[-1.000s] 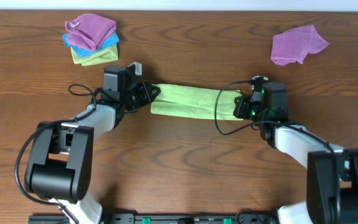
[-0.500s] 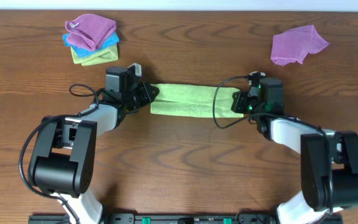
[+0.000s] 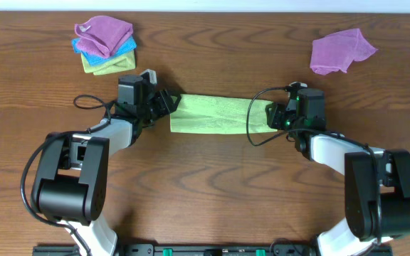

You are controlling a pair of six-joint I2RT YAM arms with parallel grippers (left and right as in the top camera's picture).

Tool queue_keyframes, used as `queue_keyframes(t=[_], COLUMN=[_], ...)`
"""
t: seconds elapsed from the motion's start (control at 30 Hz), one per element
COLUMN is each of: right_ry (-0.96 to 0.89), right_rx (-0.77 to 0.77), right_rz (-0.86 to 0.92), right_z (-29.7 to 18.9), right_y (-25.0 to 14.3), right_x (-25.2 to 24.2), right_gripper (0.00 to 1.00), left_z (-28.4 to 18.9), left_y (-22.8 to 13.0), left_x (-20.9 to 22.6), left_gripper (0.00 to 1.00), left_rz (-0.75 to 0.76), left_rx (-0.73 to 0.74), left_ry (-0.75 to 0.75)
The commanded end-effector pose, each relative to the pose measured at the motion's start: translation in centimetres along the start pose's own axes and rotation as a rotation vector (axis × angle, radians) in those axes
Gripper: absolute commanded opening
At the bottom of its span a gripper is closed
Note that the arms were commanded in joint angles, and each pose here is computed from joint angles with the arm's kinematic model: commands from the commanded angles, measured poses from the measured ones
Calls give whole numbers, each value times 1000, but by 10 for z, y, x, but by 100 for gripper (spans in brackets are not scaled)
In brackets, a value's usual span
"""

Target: Fold the cloth

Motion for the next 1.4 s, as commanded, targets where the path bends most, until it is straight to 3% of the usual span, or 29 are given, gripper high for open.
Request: queue_keyframes(t=[0.0, 0.1, 0.3, 0.47, 0.63, 1.0, 1.37], right_ry=[35, 55, 79, 66, 80, 38, 28], right_rx=[-13, -25, -80, -32, 71, 160, 224], right_rz=[1, 21, 52, 168, 276, 323, 372], right_z=[-3, -11, -42, -66, -76, -73, -37], right_y=[7, 12, 30, 27, 13, -5, -22], right_x=[4, 9, 22, 25, 24, 17, 14], right_gripper=[46, 47, 51, 63, 67, 71, 71], left_z=[-1, -5, -33, -40, -18, 12, 23], left_y=[4, 6, 22, 18, -8, -22, -39], left_x=[2, 1, -14, -35, -34, -6, -6], left_gripper=[66, 74, 69, 26, 6, 6, 5], left_rz=[15, 35, 60, 80, 63, 39, 55], left_rx=[3, 16, -42, -29, 69, 111, 142], left_ry=[-11, -43, -58, -104, -50, 64, 115])
Point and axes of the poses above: each gripper's point midway between its finger pads, its own z axis out along the fingers, its own x axis along the line the jaws close on, y = z × x, the point moved 8 cm from there along -z, back along the fingers, and after that the axes turned 4 degrees about -z, right-handed, at the moved point
